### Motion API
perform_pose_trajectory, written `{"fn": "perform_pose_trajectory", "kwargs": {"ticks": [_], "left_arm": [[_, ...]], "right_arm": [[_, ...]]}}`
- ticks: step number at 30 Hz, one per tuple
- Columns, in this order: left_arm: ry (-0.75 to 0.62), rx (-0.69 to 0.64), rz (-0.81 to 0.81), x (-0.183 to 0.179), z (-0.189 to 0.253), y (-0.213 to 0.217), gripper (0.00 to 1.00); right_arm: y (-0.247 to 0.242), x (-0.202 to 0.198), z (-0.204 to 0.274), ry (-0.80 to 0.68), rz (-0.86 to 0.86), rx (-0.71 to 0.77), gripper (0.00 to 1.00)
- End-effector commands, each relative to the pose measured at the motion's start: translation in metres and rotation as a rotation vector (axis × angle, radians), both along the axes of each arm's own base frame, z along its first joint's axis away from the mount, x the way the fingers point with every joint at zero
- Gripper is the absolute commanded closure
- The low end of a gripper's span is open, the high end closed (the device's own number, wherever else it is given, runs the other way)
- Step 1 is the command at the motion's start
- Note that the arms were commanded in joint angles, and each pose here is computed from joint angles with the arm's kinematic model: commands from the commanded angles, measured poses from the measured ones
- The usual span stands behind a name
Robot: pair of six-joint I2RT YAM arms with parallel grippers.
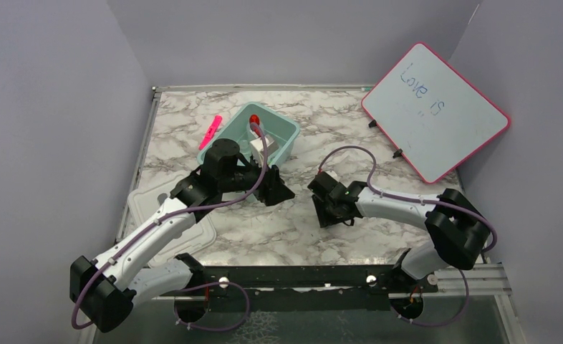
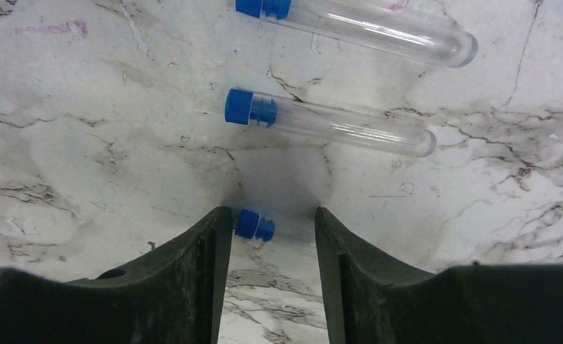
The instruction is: Organize the chemistry lab equipment
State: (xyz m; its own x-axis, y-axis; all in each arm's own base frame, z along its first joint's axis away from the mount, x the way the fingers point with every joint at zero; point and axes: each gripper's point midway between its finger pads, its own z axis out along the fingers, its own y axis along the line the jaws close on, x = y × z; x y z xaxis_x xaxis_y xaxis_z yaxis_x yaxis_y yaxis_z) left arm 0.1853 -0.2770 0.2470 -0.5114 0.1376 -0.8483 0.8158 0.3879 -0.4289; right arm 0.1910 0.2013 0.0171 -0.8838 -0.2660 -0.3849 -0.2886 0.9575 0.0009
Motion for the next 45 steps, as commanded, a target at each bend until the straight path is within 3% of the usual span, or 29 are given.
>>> {"fn": "perform_pose_trajectory", "kwargs": {"ticks": [1,7,14,20,28,35,45], "left_arm": [[-0.021,-0.012,-0.025,-0.002,0.000,-0.003,0.38],[-0.022,-0.005,-0.016,0.001,-0.002,-0.003,0.38],[-0.016,0.004,-0.013,0.001,-0.004,-0.003,0.38],[-0.013,0.005,-0.015,0.002,-0.005,-0.003,0.38],[-0.013,0.005,-0.021,0.000,-0.005,-0.003,0.38],[-0.011,0.006,-0.022,0.000,-0.005,-0.003,0.38],[-0.013,0.009,-0.023,0.000,-0.006,-0.003,0.38]], "right_arm": [[0.004,-0.002,0.001,0.025,0.012,0.006,0.54],[0.001,0.002,-0.002,0.009,0.003,-0.009,0.57],[-0.006,0.002,0.010,-0.006,-0.020,-0.034,0.39],[-0.014,-0.009,0.018,0.010,0.006,-0.024,0.30],[-0.021,-0.015,0.021,0.033,-0.005,-0.049,0.29],[-0.039,-0.023,0.001,0.101,-0.093,-0.174,0.30],[-0.039,0.001,0.014,-0.026,-0.121,-0.180,0.31]]}}
